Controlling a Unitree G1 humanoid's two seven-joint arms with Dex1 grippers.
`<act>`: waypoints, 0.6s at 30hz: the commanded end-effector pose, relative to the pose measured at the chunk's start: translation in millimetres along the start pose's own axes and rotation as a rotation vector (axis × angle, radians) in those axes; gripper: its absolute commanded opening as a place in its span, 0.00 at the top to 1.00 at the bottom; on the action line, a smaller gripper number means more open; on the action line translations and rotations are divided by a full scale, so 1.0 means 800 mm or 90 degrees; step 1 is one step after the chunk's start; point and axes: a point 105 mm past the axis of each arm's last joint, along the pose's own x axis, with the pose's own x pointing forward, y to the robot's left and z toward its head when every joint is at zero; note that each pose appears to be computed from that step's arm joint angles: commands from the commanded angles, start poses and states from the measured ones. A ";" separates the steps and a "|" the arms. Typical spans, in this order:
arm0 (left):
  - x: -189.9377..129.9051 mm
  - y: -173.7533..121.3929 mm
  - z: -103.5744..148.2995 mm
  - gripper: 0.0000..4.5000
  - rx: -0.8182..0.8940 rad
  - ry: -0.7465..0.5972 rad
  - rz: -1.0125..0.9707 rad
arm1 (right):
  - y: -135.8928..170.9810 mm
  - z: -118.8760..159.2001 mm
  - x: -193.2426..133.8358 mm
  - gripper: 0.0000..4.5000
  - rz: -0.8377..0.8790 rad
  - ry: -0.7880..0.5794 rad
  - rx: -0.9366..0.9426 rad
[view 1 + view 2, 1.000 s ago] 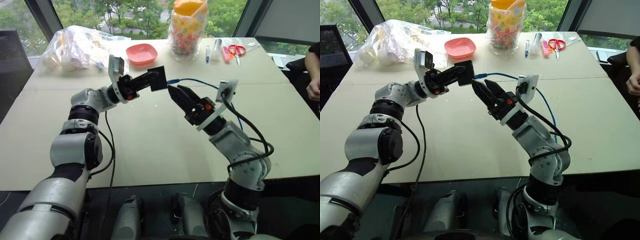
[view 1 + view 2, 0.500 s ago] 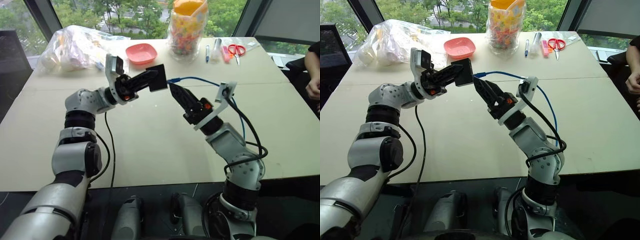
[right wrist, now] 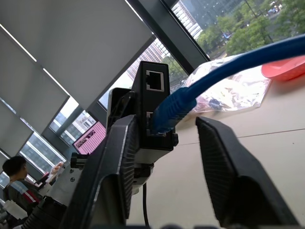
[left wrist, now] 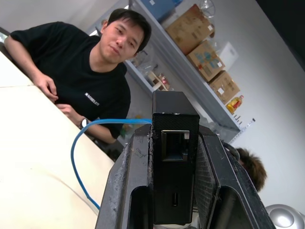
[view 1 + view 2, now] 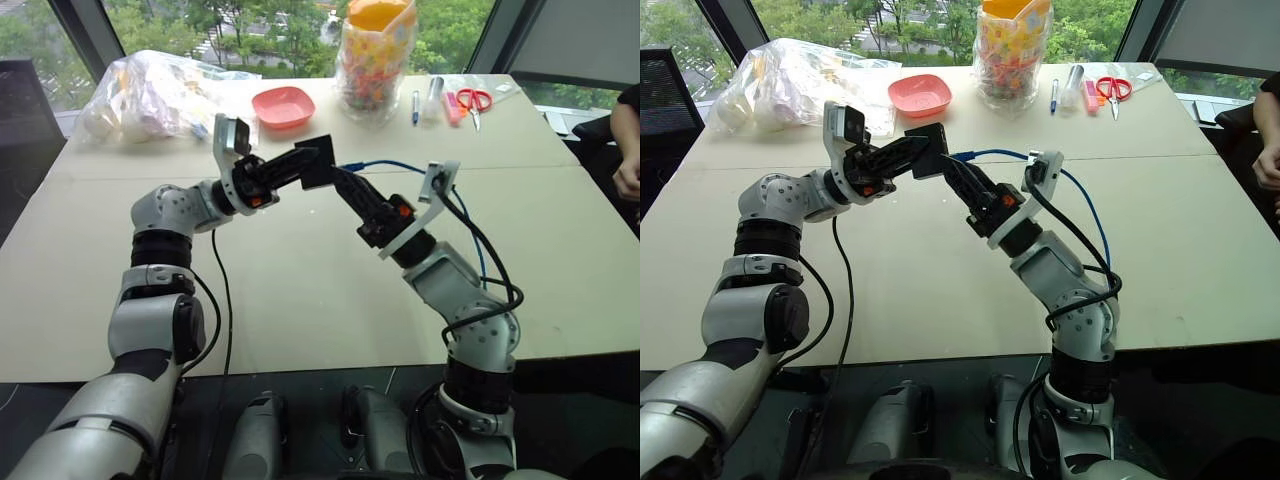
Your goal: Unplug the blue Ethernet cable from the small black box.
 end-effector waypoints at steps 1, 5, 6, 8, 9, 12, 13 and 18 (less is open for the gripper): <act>0.006 -0.012 0.004 0.89 0.015 0.002 -0.031 | 0.014 0.013 0.005 0.98 0.038 -0.042 0.035; 0.005 -0.010 0.003 0.89 0.015 0.001 -0.026 | 0.019 0.021 0.002 0.99 0.059 -0.077 0.093; 0.005 -0.010 0.003 0.89 0.015 -0.001 -0.026 | 0.019 0.022 0.001 0.99 0.060 -0.078 0.099; 0.005 -0.009 0.004 0.89 0.018 -0.002 -0.023 | 0.017 0.020 0.000 0.99 0.056 -0.074 0.104; 0.004 -0.008 0.005 0.89 0.021 -0.004 -0.018 | 0.014 0.020 -0.001 0.99 0.046 -0.076 0.107; -0.004 -0.007 0.010 0.89 0.036 -0.008 0.001 | -0.004 0.029 -0.006 0.99 0.000 -0.092 0.097; -0.007 -0.006 0.011 0.89 0.040 -0.008 0.006 | -0.010 0.033 -0.009 0.99 -0.014 -0.098 0.090; -0.049 -0.004 0.032 0.89 0.078 -0.031 0.079 | -0.048 0.094 -0.034 0.99 -0.114 -0.095 -0.091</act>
